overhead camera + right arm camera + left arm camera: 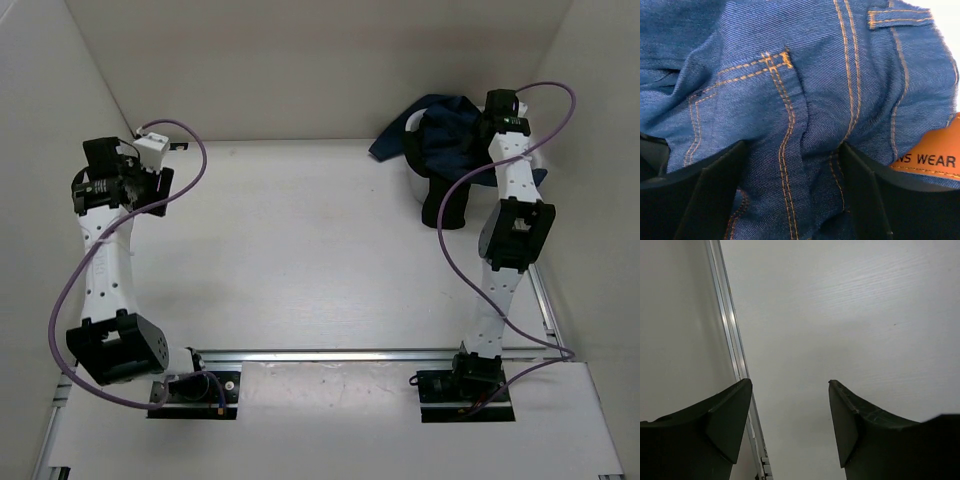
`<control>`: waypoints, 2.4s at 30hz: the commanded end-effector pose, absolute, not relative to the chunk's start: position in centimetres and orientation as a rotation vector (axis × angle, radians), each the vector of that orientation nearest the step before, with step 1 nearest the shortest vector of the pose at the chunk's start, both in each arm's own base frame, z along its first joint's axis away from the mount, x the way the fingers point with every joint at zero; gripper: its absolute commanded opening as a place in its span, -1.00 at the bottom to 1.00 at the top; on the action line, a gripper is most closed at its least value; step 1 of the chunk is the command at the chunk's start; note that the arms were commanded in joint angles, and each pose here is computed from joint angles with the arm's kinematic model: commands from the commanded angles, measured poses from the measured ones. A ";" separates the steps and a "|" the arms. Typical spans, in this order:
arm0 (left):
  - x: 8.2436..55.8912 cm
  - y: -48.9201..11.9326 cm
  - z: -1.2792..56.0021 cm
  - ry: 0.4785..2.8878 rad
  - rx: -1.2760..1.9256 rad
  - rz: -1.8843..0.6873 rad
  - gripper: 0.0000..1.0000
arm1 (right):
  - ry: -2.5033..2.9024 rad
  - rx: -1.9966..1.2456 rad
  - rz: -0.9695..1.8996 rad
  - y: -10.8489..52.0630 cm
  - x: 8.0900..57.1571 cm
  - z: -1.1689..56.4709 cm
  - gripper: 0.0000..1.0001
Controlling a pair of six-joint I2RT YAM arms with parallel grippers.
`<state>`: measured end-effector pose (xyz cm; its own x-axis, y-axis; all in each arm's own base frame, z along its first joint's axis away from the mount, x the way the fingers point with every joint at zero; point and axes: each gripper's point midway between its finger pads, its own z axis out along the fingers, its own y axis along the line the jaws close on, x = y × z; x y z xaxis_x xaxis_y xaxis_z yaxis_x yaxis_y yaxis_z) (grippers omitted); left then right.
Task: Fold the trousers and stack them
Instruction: Grab the trousers from the pile, then flatten the trousers out
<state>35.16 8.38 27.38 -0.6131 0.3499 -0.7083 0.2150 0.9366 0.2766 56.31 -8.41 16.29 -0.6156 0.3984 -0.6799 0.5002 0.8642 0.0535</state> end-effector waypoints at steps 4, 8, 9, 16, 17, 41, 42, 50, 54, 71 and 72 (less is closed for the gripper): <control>34.2 9.1 27.3 2.279 0.255 0.249 0.16 | 2.126 0.624 -0.008 -7.6 56.9 24.1 -0.32; 32.7 8.8 27.9 2.268 0.226 0.255 0.07 | 2.079 0.583 0.039 -6.7 55.0 28.6 -1.00; 32.4 8.9 28.1 2.270 0.221 0.266 0.07 | 2.069 0.571 0.059 -6.4 54.5 29.5 -1.00; 29.5 10.4 28.7 2.267 0.154 0.411 -0.02 | 1.636 0.308 0.504 4.5 47.5 49.1 -1.00; 28.8 11.3 28.8 2.274 0.077 0.469 -0.07 | 1.582 0.304 0.583 6.5 46.4 51.4 -1.00; 27.3 13.4 30.0 2.227 -0.001 0.611 0.57 | 1.937 0.097 0.749 26.2 29.8 33.9 -0.95; 26.9 13.0 28.8 2.264 0.044 0.591 0.60 | 2.059 0.117 0.644 24.6 28.8 28.0 -0.90; 21.1 11.0 14.7 2.684 0.597 0.488 0.63 | 2.412 0.226 0.197 14.5 24.4 13.9 0.09; 16.7 12.9 9.7 2.851 0.783 0.636 0.65 | 2.382 0.231 0.183 14.0 26.0 15.1 0.65; 8.4 13.2 0.1 3.074 0.956 0.702 0.82 | 2.731 0.542 -0.028 13.7 35.0 6.4 0.99; 8.1 13.0 -0.4 3.083 0.964 0.680 0.82 | 2.774 0.524 -0.031 13.8 34.5 5.5 0.99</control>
<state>8.28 12.76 0.34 -0.8118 0.5201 0.2656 0.5832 0.7459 0.3217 36.14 13.56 7.63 -0.8295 0.3387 -0.4442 0.3499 0.9349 0.0595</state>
